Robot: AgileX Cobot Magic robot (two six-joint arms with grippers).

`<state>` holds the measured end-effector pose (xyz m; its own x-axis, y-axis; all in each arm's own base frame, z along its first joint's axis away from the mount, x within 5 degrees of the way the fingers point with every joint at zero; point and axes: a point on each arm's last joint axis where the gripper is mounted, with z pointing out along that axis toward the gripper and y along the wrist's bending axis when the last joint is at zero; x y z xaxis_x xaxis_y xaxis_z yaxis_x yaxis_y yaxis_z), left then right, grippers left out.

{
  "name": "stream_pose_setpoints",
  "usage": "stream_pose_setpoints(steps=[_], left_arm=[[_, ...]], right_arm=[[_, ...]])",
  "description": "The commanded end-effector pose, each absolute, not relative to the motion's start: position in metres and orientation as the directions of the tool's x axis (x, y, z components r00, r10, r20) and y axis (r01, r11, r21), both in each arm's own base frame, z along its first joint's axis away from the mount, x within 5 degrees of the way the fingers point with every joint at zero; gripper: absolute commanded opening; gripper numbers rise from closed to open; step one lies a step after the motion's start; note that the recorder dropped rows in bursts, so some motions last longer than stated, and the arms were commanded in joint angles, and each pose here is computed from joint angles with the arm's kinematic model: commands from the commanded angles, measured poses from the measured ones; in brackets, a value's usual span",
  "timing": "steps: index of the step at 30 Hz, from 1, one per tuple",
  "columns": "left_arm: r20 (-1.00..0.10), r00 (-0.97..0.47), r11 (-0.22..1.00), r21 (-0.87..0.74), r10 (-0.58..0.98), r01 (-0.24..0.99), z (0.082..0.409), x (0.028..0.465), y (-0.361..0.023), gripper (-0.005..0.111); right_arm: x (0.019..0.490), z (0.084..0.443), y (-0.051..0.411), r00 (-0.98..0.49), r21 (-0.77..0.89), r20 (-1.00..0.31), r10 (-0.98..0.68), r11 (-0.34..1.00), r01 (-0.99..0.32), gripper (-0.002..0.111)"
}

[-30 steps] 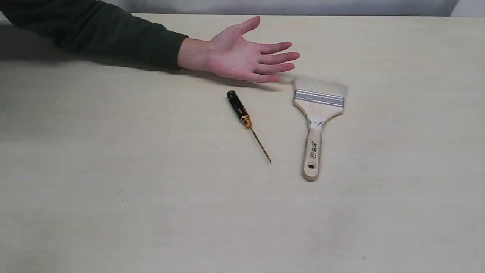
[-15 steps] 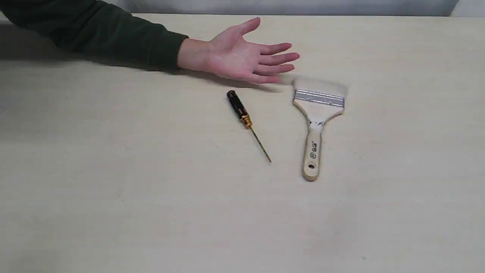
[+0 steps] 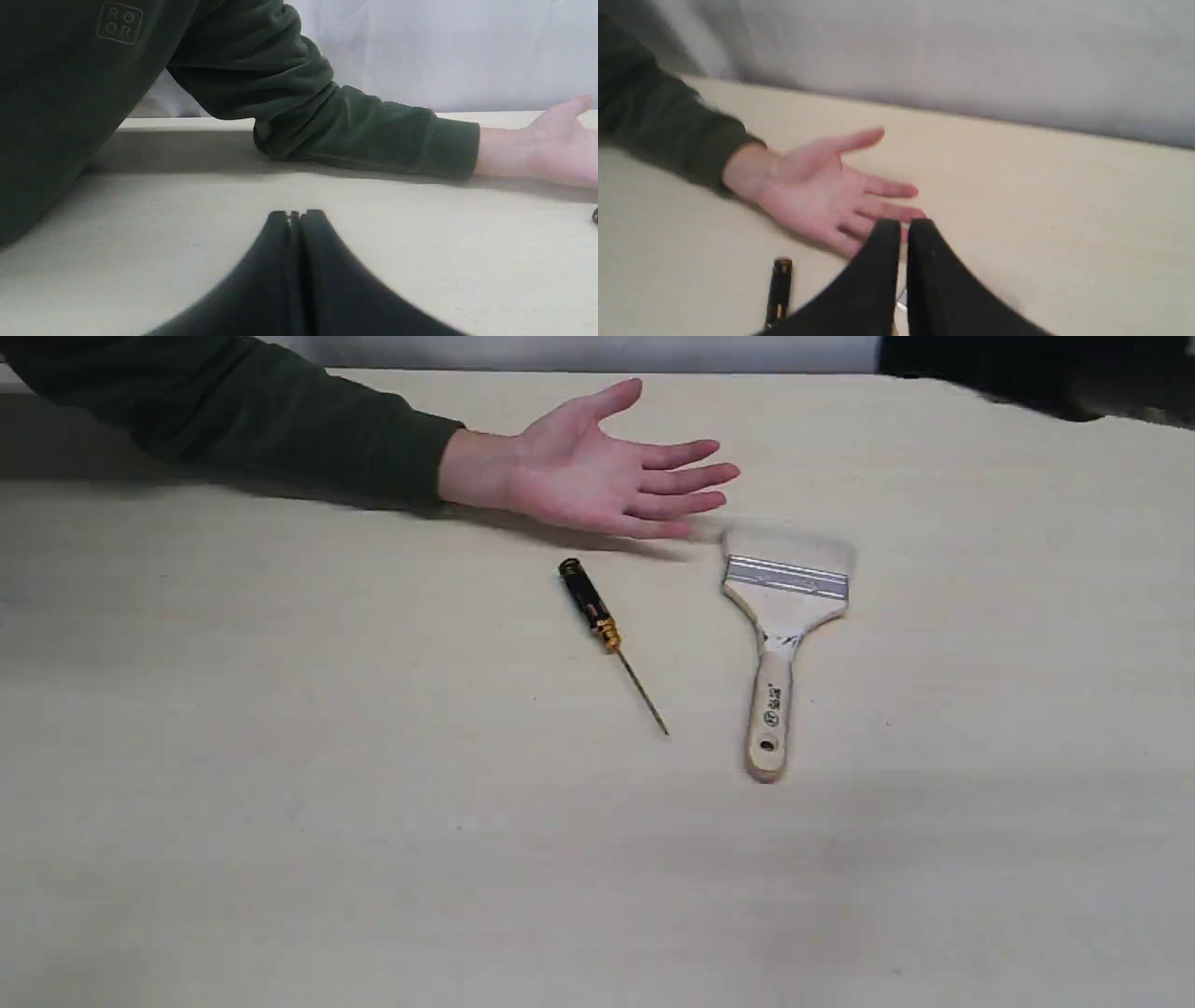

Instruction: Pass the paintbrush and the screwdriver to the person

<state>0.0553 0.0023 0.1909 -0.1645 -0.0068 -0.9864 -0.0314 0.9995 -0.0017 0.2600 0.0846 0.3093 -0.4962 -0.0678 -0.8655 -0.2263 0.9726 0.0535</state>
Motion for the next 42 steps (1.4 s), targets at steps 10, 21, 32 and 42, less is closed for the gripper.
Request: stream_pose_setpoints(steps=[10, 21, 32, 42], left_arm=[[-0.987, -0.161, 1.000, -0.007, -0.012, -0.029, 0.191, 0.055, 0.002, 0.000], [-0.987, -0.161, 1.000, -0.007, -0.012, -0.029, 0.191, 0.055, 0.002, 0.000], [-0.987, -0.161, 1.000, -0.005, -0.010, -0.029, 0.191, 0.055, 0.002, 0.000], [-0.987, -0.161, 1.000, -0.005, -0.010, -0.029, 0.191, 0.055, 0.002, 0.000]], right_arm=[[0.320, 0.249, 0.105, -0.707, -0.020, -0.688, -0.163, 0.978, -0.205, 0.011], [0.321, 0.212, 0.108, -0.848, 0.057, -0.525, -0.067, 0.992, -0.114, 0.052], [0.319, 0.168, 0.113, -0.942, 0.047, -0.331, -0.056, 0.996, -0.076, 0.053], [0.322, 0.148, 0.118, -0.959, 0.091, -0.283, -0.014, 0.995, -0.041, 0.063]])
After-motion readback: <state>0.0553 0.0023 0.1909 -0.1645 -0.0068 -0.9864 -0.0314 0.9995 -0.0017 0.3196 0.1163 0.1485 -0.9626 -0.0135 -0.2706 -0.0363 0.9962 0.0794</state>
